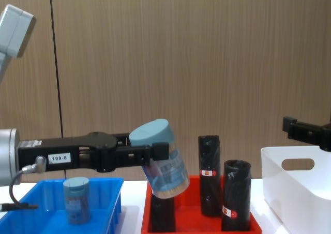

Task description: Pick the cotton swabs from the blue box and place them into the white box.

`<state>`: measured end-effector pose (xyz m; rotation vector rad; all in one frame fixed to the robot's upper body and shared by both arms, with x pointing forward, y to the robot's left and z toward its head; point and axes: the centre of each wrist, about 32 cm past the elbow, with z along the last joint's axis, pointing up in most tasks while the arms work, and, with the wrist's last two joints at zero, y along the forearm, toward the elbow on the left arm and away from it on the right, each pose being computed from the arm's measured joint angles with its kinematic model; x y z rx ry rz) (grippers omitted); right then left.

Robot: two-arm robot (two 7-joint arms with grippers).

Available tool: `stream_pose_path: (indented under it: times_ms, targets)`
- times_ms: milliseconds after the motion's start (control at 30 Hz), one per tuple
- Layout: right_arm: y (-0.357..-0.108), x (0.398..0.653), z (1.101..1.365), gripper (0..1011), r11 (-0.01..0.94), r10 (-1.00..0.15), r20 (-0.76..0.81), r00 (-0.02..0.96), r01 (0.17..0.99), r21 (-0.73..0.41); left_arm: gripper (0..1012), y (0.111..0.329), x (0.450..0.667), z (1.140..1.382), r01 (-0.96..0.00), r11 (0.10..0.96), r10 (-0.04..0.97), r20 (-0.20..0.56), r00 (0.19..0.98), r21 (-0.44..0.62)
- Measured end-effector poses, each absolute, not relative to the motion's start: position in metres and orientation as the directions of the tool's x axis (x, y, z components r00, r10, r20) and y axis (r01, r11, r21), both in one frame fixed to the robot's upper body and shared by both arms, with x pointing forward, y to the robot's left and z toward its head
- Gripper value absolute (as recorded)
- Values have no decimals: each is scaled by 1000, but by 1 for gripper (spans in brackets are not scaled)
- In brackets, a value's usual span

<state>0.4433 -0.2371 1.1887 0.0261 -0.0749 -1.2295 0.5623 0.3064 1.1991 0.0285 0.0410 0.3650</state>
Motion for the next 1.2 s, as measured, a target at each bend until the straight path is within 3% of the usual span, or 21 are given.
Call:
stream_pose_path:
  times_ms: [500,1200]
  targets:
    - [-240,444,1191,1002,393,-919,49,390,918,62,657,306,564,1199,-329,943,330,-31,943,40]
    - [-255,449,1205,1001,637,-770,48,637,771,-19,657,306,565,1199,-319,947,320,-30,947,42]
